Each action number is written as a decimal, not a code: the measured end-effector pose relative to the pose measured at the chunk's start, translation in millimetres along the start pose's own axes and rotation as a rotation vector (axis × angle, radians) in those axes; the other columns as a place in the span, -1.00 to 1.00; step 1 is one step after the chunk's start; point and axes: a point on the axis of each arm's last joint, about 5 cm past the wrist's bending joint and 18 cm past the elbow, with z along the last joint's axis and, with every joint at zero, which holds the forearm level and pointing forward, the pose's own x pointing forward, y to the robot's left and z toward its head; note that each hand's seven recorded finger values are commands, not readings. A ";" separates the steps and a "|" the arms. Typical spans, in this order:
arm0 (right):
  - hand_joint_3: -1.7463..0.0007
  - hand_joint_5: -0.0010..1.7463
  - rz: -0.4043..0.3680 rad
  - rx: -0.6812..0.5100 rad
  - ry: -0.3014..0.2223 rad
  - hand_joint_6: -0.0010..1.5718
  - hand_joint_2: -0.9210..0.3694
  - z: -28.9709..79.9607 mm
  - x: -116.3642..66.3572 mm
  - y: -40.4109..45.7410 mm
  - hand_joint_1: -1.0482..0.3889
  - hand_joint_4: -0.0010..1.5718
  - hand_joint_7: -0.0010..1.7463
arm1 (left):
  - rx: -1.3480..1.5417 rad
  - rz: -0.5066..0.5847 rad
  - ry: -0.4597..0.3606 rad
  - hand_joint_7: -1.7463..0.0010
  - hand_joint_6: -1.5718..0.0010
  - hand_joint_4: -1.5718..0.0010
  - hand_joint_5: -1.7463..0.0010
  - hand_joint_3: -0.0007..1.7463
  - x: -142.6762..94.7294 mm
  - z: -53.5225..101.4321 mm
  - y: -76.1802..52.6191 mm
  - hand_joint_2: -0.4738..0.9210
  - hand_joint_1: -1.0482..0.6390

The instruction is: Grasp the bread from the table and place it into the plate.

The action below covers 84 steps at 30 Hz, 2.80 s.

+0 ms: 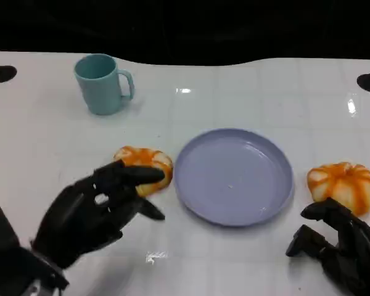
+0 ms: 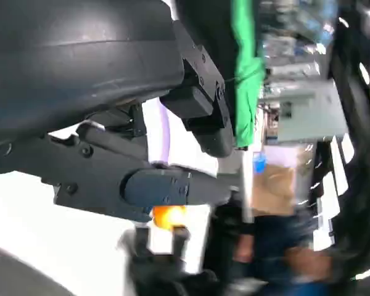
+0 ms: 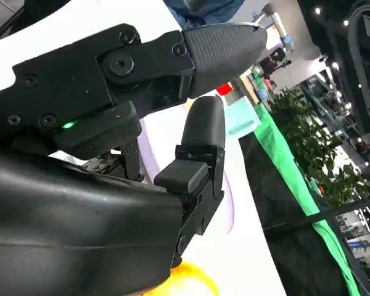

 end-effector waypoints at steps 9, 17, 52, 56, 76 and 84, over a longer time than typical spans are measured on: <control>0.75 0.67 0.000 -0.012 -0.008 -0.20 -1.00 0.0 0.0 -0.3 -0.25 -0.12 0.29 | 0.453 -0.033 0.028 1.00 0.44 0.77 0.34 -0.91 19.5 24.9 9.6 1.00 -0.42; 0.78 0.70 -0.003 -0.012 -0.009 -0.20 -1.00 -0.1 0.3 0.2 -0.29 -0.12 0.33 | 0.831 -0.074 0.069 1.00 0.52 0.92 0.58 -0.98 32.5 38.9 7.4 1.00 -0.48; 0.75 0.69 -0.019 -0.027 -0.009 -0.21 -1.00 1.3 -2.6 3.1 -0.27 -0.10 0.34 | 1.379 -0.366 0.583 1.00 0.87 0.96 0.94 -1.00 123.6 13.4 -5.3 0.90 -0.51; 0.76 0.68 -0.018 -0.030 -0.010 -0.21 -1.00 1.8 -2.8 3.5 -0.28 -0.11 0.34 | 1.373 -0.387 0.632 0.99 0.84 0.94 0.93 -1.00 125.2 6.1 -4.9 0.89 -0.51; 0.76 0.65 -0.005 -0.024 0.008 -0.20 -1.00 1.8 -4.5 4.5 -0.28 -0.10 0.30 | 1.356 -0.367 0.773 0.94 0.65 0.73 0.86 -0.97 136.5 -29.6 -11.3 0.99 -0.32; 0.77 0.65 -0.005 -0.023 0.006 -0.21 -1.00 2.0 -4.6 4.4 -0.27 -0.11 0.32 | 1.387 -0.178 0.598 0.16 -0.18 0.10 -0.87 -0.68 125.1 -39.0 -8.8 1.00 -0.07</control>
